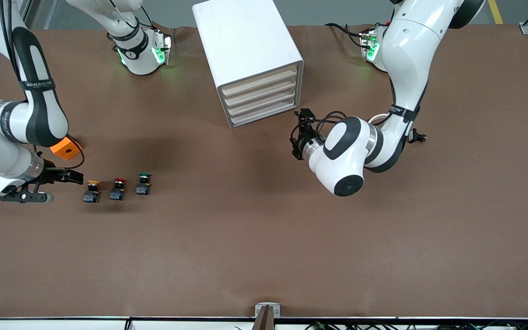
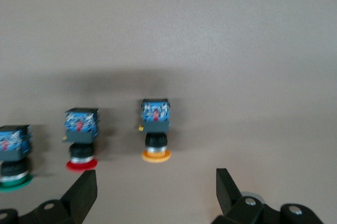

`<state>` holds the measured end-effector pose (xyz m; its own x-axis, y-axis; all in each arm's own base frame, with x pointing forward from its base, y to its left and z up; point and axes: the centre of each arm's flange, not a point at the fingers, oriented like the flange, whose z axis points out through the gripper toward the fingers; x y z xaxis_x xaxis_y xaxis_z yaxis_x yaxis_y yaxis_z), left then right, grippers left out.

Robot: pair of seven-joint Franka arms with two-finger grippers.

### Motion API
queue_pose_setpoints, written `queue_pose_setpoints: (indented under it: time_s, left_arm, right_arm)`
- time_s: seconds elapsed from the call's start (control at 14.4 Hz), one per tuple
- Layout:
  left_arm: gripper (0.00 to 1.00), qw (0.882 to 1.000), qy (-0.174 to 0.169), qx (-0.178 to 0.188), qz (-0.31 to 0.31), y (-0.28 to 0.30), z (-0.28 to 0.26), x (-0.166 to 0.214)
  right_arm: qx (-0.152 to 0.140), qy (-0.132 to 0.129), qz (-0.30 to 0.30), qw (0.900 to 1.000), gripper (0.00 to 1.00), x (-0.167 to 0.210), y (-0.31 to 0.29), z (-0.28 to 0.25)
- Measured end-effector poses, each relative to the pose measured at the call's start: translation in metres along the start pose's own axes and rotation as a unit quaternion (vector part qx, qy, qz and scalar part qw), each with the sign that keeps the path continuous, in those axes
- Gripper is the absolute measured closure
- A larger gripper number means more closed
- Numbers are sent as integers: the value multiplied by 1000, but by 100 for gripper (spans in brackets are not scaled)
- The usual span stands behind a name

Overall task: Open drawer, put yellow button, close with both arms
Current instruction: 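Reach the right gripper to the yellow button while the left gripper reaches the drawer, then pull the top drawer open with the left gripper while the right gripper lifts the button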

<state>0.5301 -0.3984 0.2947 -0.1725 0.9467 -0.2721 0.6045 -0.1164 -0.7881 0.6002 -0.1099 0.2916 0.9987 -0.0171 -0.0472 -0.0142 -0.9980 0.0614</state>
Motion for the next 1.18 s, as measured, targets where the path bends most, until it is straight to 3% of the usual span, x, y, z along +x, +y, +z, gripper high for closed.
queue_pose_setpoints:
  time_s: [0.28, 0.35, 0.49, 0.56, 0.77, 1.18]
  left_arm:
    - [2, 997, -25, 44, -66, -11, 19, -21]
    - [4, 995, -25, 53, -82, -9, 26, -24]
    - [19, 992, -12, 71, -103, -1, 51, -29]
    - [20, 991, -3, 81, -110, 5, 67, -31]
    - [22, 987, 2, 105, -119, 19, 95, -32]
    - [32, 988, -16, 110, -108, 11, 88, -43]
  right_arm:
    - [-3, 16, -22, 1000, 0, 9, 3, 46]
    - [-2, 13, -24, 1000, 0, 9, 3, 55]
    - [-2, 17, -27, 1000, 0, 11, 1, 68]
    - [-3, 22, -28, 999, 0, 12, 0, 73]
    - [-3, 21, -30, 999, 0, 13, -1, 87]
    - [-3, 20, -32, 999, 0, 15, -2, 108]
